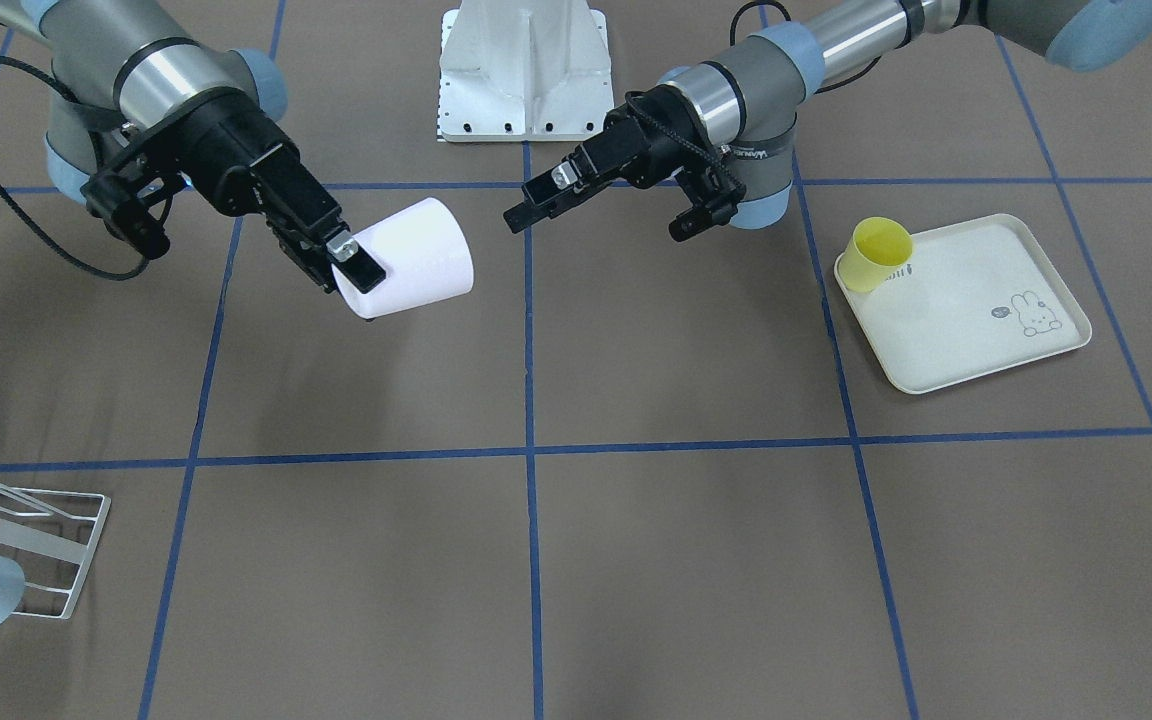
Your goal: Transfer IKEA cup to right arm and place on rack
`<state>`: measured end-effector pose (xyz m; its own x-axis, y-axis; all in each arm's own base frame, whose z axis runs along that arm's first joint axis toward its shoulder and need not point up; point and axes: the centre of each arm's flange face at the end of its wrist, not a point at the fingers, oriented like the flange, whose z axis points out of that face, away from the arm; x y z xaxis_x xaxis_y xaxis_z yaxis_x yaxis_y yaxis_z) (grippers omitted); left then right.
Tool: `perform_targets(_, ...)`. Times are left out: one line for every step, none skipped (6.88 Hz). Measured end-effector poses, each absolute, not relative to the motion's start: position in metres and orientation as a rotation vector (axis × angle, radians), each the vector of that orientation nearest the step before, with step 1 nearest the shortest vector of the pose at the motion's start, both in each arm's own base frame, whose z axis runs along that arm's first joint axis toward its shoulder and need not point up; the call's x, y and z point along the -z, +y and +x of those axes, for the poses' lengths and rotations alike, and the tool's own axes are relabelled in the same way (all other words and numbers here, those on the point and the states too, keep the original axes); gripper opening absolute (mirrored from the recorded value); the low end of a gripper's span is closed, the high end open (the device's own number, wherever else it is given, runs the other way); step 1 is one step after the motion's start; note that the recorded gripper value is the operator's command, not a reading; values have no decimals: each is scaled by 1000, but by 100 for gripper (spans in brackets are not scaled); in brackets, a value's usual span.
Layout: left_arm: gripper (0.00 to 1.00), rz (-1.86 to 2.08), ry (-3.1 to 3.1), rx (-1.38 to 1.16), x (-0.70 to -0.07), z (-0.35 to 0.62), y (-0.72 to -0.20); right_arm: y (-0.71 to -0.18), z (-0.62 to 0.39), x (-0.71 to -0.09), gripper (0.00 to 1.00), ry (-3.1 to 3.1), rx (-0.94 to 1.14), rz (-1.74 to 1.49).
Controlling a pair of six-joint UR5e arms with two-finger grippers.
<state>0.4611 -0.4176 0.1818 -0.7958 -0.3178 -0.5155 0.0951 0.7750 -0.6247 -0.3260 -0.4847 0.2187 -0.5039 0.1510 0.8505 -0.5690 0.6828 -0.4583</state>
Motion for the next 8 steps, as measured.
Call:
perform_targets(100, -48, 2294, 846, -192, 460, -423, -498, -314, -230, 0, -1837, -915, 412)
perform_targets(100, 88, 2208, 820, -209, 459, -429, -511, -304, -237, 0, -1752, -911, 504)
perform_targets(100, 218, 2094, 793, -228, 459, -437, -518, -298, -246, 0, -1668, -904, 595)
perform_targets(100, 318, 1973, 772, -242, 452, -448, -523, -293, -258, 0, -1572, -898, 683)
perform_targets(100, 371, 1858, 763, -250, 433, -463, -530, -290, -266, 0, -1455, -895, 770)
perform_targets(100, 409, 1725, 743, -250, 401, -477, -536, -289, -273, 0, -1332, -892, 846)
perform_targets(100, 442, 1575, 705, -245, 367, -489, -542, -286, -282, 0, -1216, -885, 906)
perform_targets(100, 457, 1427, 664, -242, 336, -499, -544, -282, -295, 0, -1114, -872, 954)
